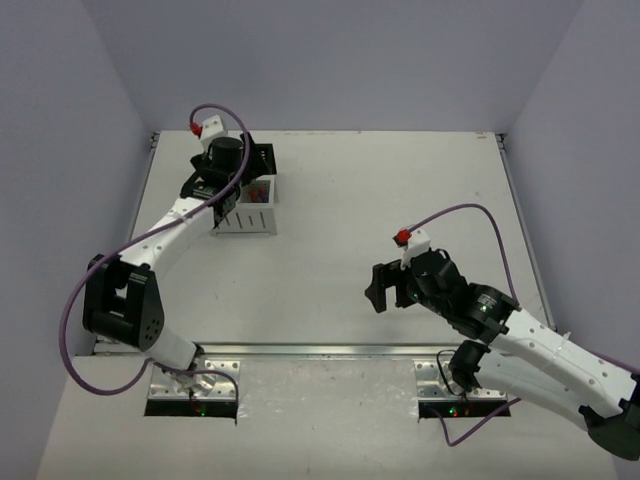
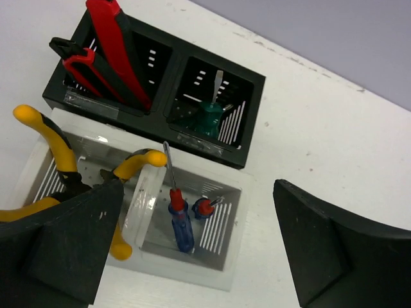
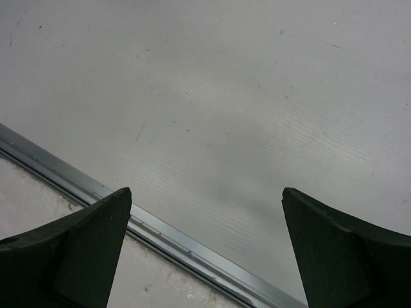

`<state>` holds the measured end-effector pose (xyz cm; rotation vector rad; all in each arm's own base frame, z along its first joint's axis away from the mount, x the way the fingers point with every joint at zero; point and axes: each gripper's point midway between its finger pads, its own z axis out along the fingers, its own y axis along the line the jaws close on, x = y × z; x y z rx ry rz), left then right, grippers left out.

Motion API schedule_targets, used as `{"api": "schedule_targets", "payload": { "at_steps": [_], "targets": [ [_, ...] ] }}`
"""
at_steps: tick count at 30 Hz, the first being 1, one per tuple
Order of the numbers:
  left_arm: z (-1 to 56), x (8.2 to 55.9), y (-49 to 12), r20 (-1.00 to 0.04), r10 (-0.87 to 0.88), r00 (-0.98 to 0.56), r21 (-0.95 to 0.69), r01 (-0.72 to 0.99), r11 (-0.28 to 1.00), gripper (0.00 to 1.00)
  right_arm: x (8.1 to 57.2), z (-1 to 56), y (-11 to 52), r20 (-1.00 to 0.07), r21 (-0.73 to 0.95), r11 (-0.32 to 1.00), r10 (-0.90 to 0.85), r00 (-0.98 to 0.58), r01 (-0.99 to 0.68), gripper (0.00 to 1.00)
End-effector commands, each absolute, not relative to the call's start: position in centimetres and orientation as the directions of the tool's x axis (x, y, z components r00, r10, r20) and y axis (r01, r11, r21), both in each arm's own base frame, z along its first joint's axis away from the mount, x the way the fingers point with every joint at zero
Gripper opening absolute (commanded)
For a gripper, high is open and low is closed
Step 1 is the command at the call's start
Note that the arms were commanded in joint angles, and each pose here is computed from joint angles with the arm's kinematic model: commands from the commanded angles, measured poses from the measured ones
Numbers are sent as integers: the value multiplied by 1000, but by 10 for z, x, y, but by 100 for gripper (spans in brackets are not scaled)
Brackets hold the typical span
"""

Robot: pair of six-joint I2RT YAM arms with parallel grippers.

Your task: Sort the tools into containers

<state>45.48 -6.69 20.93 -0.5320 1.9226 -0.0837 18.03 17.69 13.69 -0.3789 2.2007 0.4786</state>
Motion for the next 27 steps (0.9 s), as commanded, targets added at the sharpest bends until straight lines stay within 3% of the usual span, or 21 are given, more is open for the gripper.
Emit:
{"api": "schedule_targets", "payload": {
  "at_steps": [1,9,15,20,27],
  "targets": [
    [295,425,-77,-866,-463,-190,-434,-175,884,100,193,163,169,-819,155,909,-102,-565,-388,99],
    [312,330,-51,-900,-361,-245,-332,-152,931,100,201,205,116,-842,1,979,-108,-529,-202,99],
    [276,275,-19,-915,-280,-290,-218,-227,949,100,206,252,62,-891,-149,988,-147,-430,-28,99],
    [269,247,-6,-931,-297,-212,-245,-241,939,100,195,277,45,-919,-139,990,-143,-368,-38,99],
    [272,235,3,-939,-329,-102,-297,-246,923,100,187,268,42,-936,-94,993,-110,-335,-64,99]
  ]
}}
